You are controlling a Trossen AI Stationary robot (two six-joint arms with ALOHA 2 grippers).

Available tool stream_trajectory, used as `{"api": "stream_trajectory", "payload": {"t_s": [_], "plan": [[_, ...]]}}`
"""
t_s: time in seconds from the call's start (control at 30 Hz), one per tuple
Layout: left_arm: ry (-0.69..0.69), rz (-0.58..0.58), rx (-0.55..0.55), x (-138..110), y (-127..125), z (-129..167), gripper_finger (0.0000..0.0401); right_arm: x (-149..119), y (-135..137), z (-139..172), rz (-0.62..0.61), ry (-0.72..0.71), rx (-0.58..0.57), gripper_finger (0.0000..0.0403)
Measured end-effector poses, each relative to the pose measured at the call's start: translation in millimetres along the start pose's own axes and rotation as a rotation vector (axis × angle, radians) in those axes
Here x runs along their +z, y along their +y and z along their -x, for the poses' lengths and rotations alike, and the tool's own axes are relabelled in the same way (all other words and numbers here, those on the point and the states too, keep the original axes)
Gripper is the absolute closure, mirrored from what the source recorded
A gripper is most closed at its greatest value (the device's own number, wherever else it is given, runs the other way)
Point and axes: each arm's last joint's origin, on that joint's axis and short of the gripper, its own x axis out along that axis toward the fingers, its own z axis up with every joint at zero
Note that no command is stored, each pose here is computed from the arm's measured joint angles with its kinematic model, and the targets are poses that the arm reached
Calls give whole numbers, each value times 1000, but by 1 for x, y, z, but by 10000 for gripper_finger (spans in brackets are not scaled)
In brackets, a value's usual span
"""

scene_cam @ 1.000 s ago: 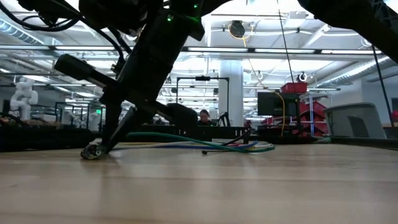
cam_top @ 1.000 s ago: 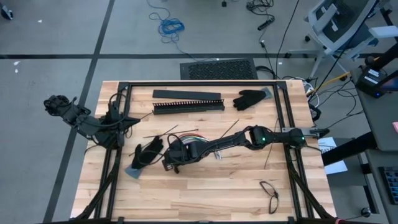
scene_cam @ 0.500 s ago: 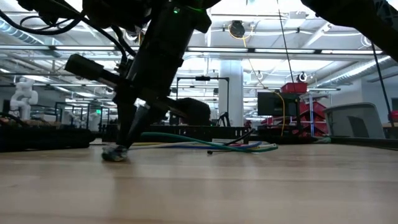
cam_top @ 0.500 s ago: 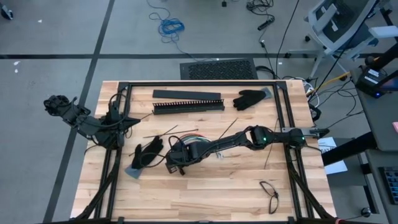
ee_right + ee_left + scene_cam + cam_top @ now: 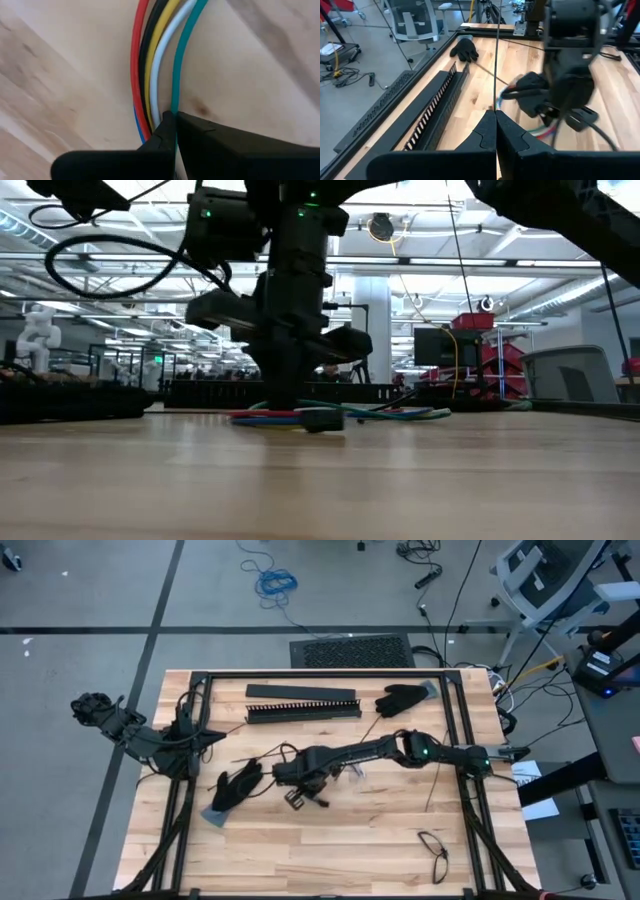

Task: Ziptie cables
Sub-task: Wrap the cable wires using a zip tie

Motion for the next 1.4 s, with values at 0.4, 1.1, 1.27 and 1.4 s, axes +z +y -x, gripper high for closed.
{"api": "stream_trajectory", "payload": {"t_s": [0.4,1.1,1.27,1.4], "plan": [[-21,16,-32,-2,6,6,401,-9,-68,25,-42,-57,3,402],[-102,89,-1,-4,19,19,401,-120,-166,16,-569,-285,299,402],[-102,89,0,-4,19,19,401,-133,-153,14,-645,-387,277,394],[-102,89,0,-4,19,19,401,-134,-146,16,-599,-374,345,345]]}}
